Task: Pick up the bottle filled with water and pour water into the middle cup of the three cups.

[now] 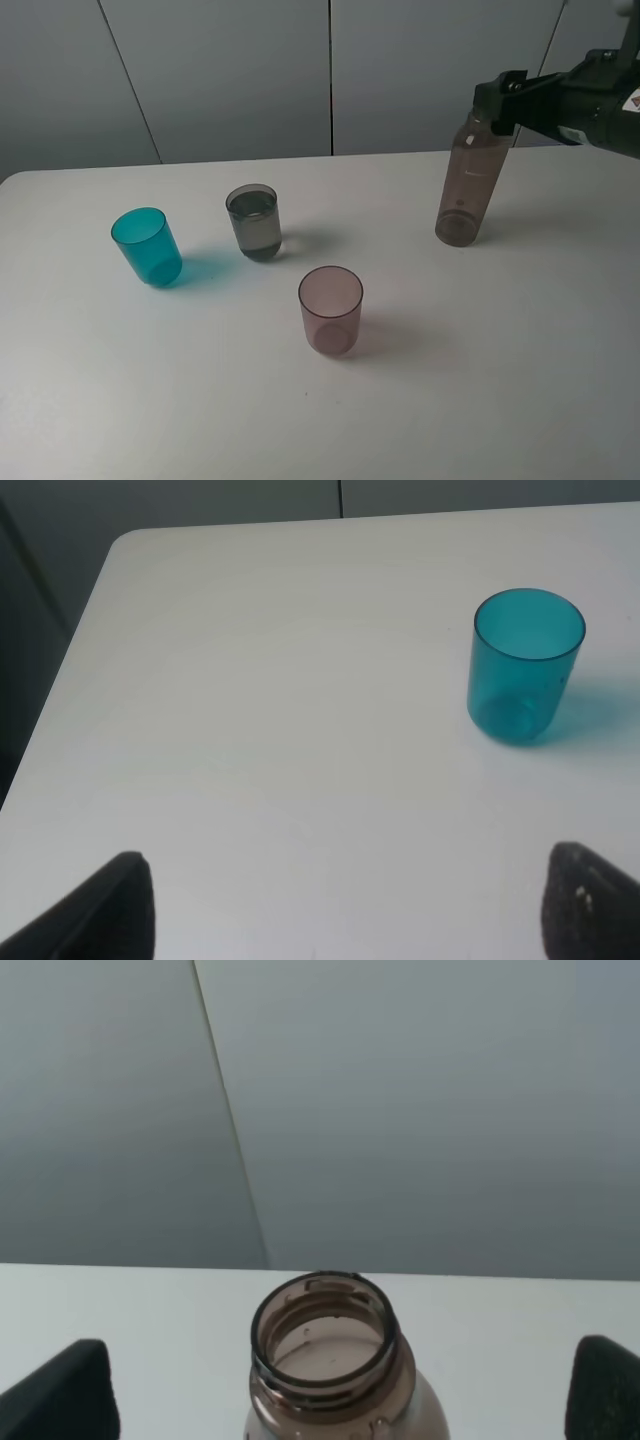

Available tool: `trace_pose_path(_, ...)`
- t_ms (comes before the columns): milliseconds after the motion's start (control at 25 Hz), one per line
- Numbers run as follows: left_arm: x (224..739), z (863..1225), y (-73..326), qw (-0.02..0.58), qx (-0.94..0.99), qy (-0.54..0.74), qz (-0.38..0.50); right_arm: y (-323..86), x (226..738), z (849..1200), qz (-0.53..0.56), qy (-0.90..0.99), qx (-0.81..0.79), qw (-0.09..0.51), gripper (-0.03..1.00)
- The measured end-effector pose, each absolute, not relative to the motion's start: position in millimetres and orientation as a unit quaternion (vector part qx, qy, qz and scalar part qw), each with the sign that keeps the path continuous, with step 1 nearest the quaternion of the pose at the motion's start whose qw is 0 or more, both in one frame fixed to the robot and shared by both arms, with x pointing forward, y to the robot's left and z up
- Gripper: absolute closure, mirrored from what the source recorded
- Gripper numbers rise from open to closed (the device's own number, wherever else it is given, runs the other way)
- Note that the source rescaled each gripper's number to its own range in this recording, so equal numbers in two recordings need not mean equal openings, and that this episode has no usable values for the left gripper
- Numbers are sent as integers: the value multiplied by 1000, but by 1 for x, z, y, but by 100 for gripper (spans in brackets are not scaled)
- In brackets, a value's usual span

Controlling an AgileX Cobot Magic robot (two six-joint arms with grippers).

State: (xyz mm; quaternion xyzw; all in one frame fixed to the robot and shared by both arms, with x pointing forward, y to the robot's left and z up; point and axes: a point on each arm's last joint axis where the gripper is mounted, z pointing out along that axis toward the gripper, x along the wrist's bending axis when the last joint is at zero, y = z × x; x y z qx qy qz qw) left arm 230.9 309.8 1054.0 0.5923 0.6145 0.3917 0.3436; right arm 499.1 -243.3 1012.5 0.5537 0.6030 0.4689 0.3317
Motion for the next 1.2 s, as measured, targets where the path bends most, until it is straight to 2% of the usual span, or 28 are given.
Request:
trace_pose_path(320, 231, 1054, 310, 344, 592, 615, 392, -255, 473, 1070, 407, 627, 593, 298, 9)
trace_pose_path(560, 231, 1054, 310, 344, 592, 615, 392, -291, 446, 1082, 323, 637, 637, 289, 12)
trace_pose_path(760, 231, 1054, 310, 344, 592, 615, 392, -304, 420, 1092, 324, 636, 647, 268, 12)
trace_pose_path(1200, 231, 1054, 310, 344, 592, 615, 392, -301, 331, 1118, 337, 615, 635, 326, 12)
